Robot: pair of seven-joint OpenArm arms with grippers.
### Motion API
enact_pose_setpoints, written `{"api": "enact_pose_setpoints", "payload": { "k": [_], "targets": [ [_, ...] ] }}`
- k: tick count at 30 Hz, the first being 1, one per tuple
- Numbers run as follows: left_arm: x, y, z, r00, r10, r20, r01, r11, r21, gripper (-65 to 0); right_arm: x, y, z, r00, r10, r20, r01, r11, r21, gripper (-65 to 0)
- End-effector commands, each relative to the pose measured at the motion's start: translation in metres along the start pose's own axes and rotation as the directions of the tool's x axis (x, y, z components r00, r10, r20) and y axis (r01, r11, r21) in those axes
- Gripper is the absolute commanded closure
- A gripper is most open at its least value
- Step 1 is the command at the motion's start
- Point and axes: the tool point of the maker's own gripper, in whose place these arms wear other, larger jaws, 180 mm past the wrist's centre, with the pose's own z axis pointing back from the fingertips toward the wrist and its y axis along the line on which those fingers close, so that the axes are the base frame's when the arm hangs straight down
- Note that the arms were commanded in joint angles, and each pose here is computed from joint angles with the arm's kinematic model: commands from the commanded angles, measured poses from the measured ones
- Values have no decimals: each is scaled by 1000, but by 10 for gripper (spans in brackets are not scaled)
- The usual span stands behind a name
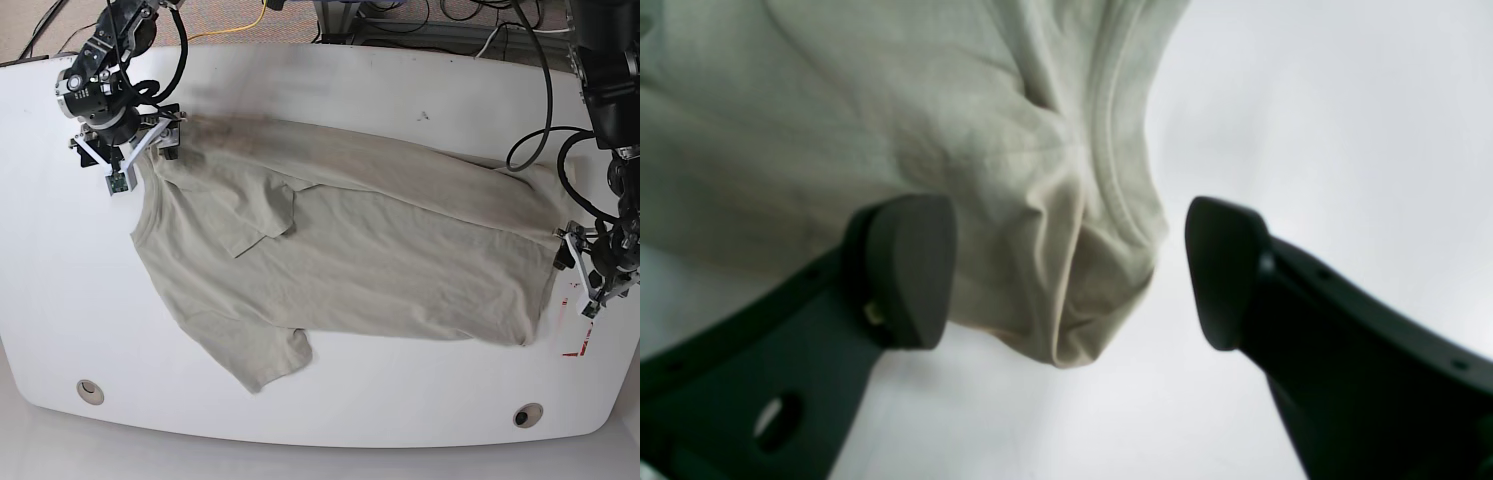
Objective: Layout the t-shirt on the table in an organized manner, then fold the t-shirt properly
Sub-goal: 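Release and regrasp the shirt edge with the left gripper, then drag the held shirt edge with both grippers toward the robot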
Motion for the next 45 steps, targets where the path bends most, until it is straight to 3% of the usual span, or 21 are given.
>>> {"api": "enact_pose_setpoints", "payload": {
  "k": [1,9,21,30,35,45],
  "targets": [
    [23,30,26,996,6,88,-13,996,84,-403,4,-16,8,999,-27,30,29,999,-43,-509],
    [11,35,42,991,38,125,-54,990,127,-403,-21,-22,-10,990,-140,-12,140,990,-20,-507],
    [-12,17,46,986,91,140,-109,986,125,-403,-36,-12,-37,977,-208,-53,210,976,48,-491],
    [-53,7,31,984,166,60,-170,981,87,-403,-48,-4,-49,968,-236,-82,243,967,80,-220],
    [-71,1,18,977,212,14,-212,976,55,-403,-48,-4,-50,968,-236,-83,243,967,82,-111],
    [-80,-19,-1,963,267,-19,-268,964,-8,-403,-48,-3,-50,968,-235,-84,242,967,83,-82]
  ]
}}
